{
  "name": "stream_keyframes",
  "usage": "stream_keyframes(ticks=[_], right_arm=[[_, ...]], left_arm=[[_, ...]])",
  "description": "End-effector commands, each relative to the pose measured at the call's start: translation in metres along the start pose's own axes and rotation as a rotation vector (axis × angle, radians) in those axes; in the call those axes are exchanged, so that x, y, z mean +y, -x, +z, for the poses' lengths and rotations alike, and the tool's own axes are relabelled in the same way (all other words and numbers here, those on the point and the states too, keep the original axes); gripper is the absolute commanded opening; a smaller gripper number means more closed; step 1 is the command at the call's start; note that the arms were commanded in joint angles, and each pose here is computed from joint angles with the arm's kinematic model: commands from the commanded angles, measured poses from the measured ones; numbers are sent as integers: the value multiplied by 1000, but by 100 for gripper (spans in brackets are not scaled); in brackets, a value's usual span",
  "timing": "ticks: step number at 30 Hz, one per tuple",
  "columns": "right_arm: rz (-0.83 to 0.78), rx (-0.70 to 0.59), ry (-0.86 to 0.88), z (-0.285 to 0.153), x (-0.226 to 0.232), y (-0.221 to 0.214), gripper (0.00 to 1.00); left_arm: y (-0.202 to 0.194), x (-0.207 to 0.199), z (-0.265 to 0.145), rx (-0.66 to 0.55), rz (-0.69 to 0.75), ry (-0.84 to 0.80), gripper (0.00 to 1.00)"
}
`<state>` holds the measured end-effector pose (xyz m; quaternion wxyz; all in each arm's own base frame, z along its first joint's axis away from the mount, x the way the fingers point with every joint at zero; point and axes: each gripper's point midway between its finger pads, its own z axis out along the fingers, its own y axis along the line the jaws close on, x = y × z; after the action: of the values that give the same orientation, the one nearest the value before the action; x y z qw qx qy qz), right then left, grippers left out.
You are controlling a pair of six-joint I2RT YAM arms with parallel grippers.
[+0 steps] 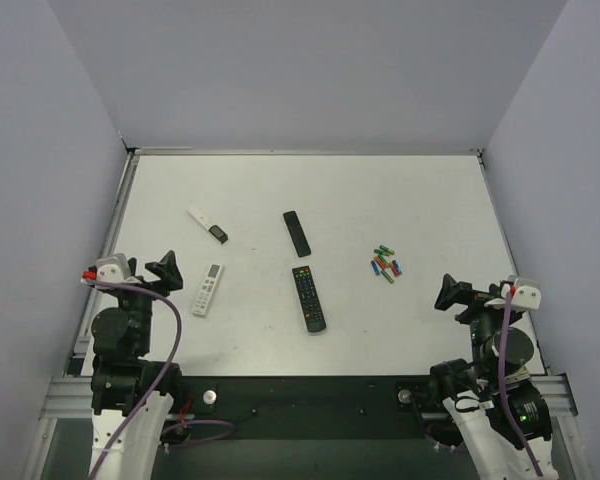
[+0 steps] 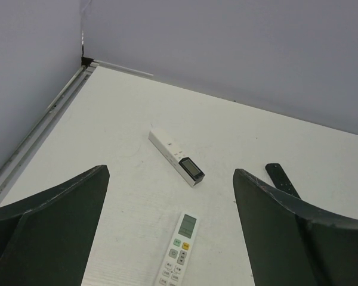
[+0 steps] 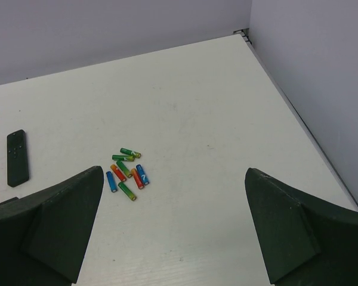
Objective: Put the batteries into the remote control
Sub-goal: Pick up the remote control from the center of the board.
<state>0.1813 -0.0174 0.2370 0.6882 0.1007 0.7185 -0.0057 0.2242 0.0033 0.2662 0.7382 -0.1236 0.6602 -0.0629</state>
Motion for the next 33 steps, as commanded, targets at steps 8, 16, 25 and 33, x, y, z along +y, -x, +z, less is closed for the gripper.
stream_keyframes(ticks=[8, 16, 25, 33], right_arm=[[96, -170, 43, -25, -4, 31, 100], [106, -177, 77, -29, -1, 32, 100], [106, -173, 94, -30, 1, 31, 100], [104, -167, 99, -31, 1, 31, 100]], left_arm=[[-23, 11, 20, 210, -41, 131, 97], [-85, -1, 43, 579, -32, 132, 97], [-156, -9, 58, 952, 49, 63, 97], [-205, -23, 65, 1166, 210, 19, 97]])
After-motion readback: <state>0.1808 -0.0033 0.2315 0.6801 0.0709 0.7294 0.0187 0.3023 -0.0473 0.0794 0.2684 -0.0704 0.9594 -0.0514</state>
